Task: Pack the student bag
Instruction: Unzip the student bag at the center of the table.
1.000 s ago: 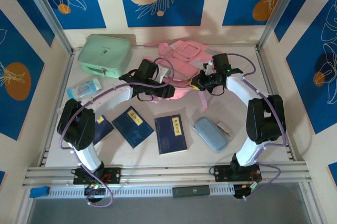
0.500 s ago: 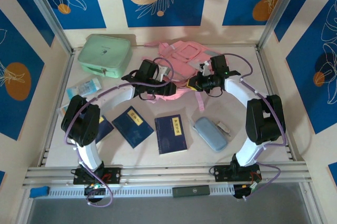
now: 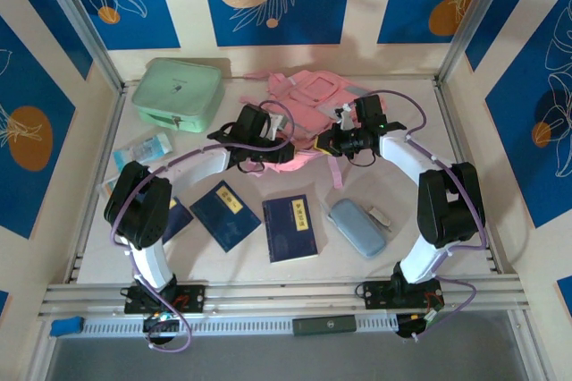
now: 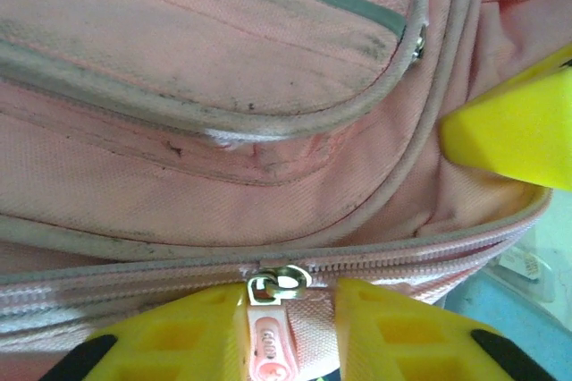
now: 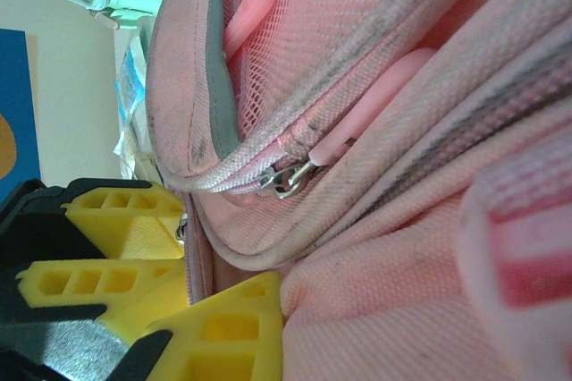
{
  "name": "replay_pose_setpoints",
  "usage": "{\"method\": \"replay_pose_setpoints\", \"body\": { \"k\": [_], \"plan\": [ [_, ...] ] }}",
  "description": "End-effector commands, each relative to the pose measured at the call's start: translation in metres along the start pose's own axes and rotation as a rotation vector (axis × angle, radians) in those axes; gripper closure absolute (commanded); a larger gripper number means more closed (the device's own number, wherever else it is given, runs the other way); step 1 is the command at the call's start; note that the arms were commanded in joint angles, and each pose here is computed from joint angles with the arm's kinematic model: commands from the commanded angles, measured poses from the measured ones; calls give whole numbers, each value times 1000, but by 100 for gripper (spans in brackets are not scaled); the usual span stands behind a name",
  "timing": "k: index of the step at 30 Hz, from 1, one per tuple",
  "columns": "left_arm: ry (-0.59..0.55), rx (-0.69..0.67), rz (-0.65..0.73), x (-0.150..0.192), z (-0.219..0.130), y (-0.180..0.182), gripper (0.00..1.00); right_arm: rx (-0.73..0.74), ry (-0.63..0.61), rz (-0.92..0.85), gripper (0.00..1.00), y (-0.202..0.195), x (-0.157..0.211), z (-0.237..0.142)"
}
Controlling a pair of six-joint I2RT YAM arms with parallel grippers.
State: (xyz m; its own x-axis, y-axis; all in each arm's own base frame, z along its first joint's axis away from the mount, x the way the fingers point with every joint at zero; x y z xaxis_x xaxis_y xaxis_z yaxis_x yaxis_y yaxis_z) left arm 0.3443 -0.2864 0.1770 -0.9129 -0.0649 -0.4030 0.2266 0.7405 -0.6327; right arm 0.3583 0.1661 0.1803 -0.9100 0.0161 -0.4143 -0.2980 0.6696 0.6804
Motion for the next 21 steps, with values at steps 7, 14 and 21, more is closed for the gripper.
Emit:
{"method": "replay_pose_setpoints", "body": {
  "k": [7, 14, 21],
  "plan": [
    [-56, -39, 34, -1, -8, -1, 87, -124, -15, -158, 96, 45, -5, -14],
    [-61, -157, 75, 6, -28, 14, 100, -123, -15, -211, 96, 51, -9, -23],
    [-13, -229, 98, 27, -45, 32, 100, -63, -19, -257, 96, 50, -14, -30]
  ]
}}
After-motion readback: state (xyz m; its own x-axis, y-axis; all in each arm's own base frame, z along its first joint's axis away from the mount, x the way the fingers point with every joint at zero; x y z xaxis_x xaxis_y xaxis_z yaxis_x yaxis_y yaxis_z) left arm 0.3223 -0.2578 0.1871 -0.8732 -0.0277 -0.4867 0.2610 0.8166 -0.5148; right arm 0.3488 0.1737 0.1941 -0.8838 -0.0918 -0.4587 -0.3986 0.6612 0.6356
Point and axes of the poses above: each hand's point on the last joint's axis, 136 mm out from that joint toward the fingers, its own z axis out along the fingers, its own y axis along the line the jaws close on, x = y × z, the point moved 6 cm from there along -z, back along the fingers, and after that the axes turned 15 degrees about -z, right-handed, at the moved point
